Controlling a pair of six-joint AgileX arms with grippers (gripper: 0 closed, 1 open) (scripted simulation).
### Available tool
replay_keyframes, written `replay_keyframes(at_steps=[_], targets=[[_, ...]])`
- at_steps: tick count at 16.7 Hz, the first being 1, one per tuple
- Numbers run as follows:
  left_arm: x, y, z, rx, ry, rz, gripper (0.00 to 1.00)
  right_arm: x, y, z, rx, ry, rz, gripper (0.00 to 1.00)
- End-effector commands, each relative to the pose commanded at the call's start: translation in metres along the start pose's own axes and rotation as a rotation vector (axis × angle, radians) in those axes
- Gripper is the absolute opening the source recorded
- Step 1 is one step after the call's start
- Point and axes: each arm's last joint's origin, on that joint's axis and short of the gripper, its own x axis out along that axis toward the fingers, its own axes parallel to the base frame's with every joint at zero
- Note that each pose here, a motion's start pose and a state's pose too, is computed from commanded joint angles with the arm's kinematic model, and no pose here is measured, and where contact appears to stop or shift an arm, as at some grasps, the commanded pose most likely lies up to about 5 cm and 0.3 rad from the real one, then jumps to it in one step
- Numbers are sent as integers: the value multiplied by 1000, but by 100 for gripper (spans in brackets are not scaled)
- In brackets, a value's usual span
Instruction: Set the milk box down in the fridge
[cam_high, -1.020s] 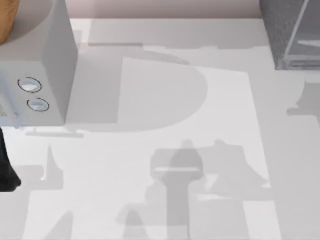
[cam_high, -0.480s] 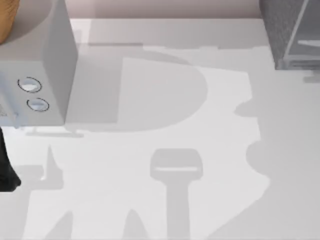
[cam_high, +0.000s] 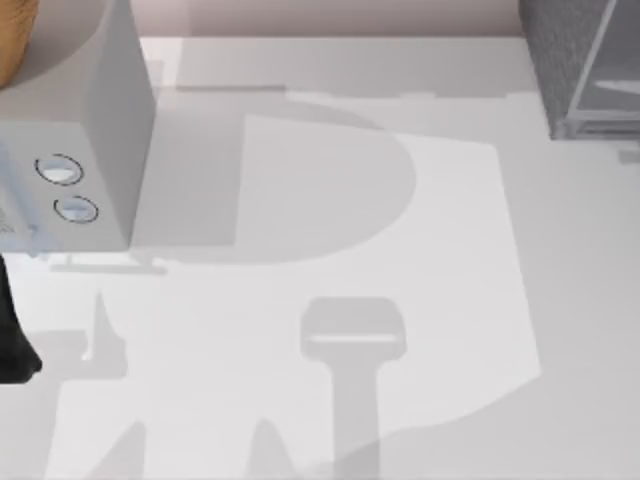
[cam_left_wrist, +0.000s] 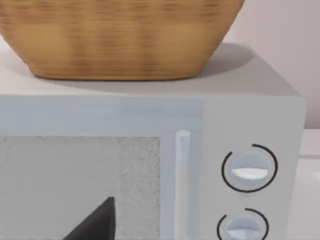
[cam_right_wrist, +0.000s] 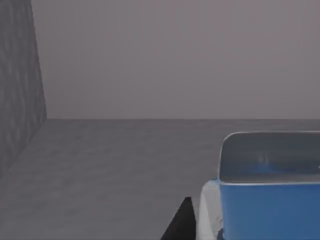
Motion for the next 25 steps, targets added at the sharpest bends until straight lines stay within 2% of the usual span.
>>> replay_keyframes(at_steps=[6, 15, 21, 25], targets=[[0, 0, 0, 0, 0, 0, 100, 15, 2, -5, 5, 22, 10, 0], [0, 0, 0, 0, 0, 0, 100, 111, 0, 17, 1, -2, 6, 0], [0, 0, 0, 0, 0, 0, 100, 119, 1, 19, 3, 6, 4, 0], [0, 0, 0, 0, 0, 0, 100, 119, 1, 19, 3, 6, 4, 30]])
